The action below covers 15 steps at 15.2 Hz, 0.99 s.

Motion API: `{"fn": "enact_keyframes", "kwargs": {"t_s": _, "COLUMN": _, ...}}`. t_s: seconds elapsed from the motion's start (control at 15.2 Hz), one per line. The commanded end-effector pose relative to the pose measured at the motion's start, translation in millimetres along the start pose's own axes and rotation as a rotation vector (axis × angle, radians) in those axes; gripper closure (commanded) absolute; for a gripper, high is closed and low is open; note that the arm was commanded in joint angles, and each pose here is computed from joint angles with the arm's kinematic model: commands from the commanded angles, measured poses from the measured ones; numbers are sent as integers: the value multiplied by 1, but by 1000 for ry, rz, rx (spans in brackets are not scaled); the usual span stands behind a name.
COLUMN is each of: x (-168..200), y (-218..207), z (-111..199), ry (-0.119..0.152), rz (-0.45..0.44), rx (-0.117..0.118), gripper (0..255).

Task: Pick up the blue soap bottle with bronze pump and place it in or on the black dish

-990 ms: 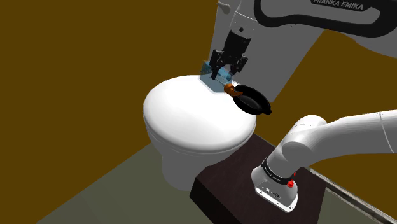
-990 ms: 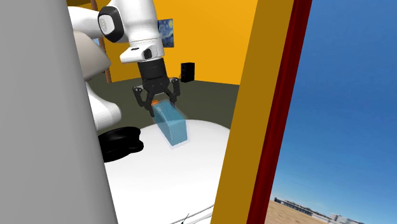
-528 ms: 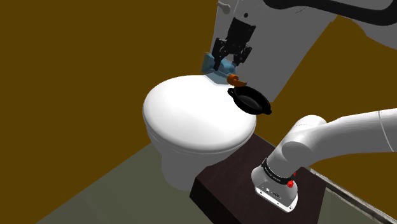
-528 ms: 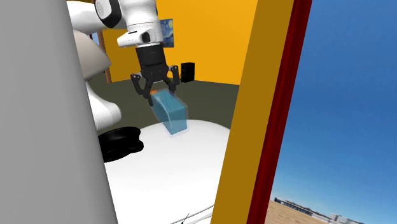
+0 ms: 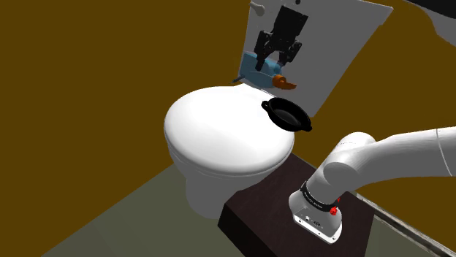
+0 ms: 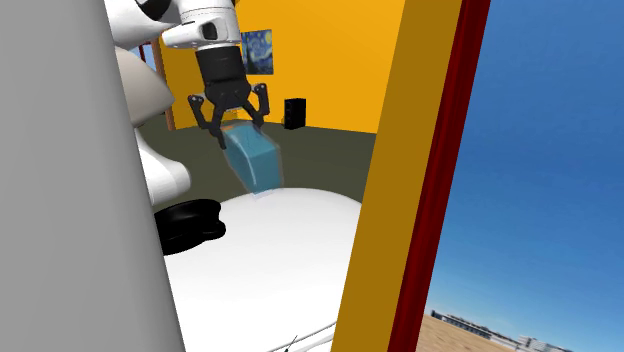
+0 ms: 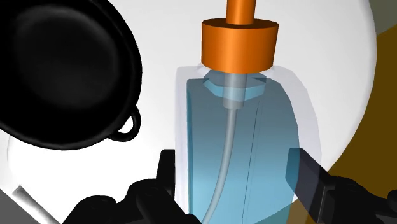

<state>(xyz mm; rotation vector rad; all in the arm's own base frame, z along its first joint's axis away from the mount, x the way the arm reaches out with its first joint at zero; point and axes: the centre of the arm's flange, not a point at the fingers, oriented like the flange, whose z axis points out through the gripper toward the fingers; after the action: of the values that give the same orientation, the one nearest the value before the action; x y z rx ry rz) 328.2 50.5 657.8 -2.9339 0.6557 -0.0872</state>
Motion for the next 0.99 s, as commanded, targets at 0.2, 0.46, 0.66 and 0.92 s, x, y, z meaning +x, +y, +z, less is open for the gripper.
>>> {"fn": "enact_keyframes", "kwargs": {"t_s": 0.2, "x": -21, "y": 62, "z": -18, "ry": -1, "rz": 0, "rx": 0, "gripper": 255}}
{"fn": "enact_keyframes", "kwargs": {"t_s": 0.46, "x": -37, "y": 110, "z": -33, "ry": -1, "rz": 0, "rx": 0, "gripper": 255}}
{"fn": "enact_keyframes", "kwargs": {"t_s": 0.66, "x": -44, "y": 129, "z": -34, "ry": -1, "rz": 0, "rx": 0, "gripper": 255}}
{"fn": "enact_keyframes", "kwargs": {"t_s": 0.92, "x": -44, "y": 132, "z": -13, "ry": -1, "rz": 0, "rx": 0, "gripper": 255}}
